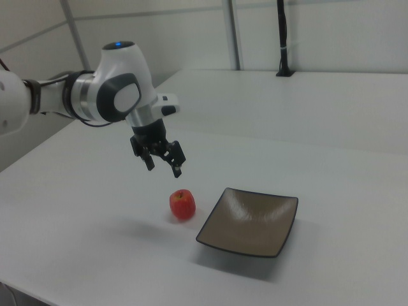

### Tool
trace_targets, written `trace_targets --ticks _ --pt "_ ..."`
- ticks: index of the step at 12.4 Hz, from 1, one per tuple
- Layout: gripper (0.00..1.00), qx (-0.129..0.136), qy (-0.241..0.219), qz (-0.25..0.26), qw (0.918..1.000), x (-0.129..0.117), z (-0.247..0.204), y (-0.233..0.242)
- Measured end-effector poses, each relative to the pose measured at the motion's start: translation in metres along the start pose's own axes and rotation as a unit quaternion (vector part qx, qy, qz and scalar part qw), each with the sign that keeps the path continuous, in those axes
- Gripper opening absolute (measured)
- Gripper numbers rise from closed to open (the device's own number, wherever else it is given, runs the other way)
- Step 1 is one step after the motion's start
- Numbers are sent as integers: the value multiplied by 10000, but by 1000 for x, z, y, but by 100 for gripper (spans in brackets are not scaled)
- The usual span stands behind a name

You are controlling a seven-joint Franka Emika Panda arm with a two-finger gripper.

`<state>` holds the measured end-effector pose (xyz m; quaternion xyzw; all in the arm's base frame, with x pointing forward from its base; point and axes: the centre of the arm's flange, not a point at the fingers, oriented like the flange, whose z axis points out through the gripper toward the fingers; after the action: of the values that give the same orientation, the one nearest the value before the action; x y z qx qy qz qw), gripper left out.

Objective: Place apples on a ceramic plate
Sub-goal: 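Move the open gripper over the red apple and lower it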

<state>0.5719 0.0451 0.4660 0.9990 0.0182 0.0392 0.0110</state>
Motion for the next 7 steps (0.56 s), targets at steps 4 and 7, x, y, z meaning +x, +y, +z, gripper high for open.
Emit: trace_targets --ticks 4,7 --pt "100 -185 -279 -161 9993 11 50 -8" --pt "100 -329 -219 -164 9991 20 74 -10"
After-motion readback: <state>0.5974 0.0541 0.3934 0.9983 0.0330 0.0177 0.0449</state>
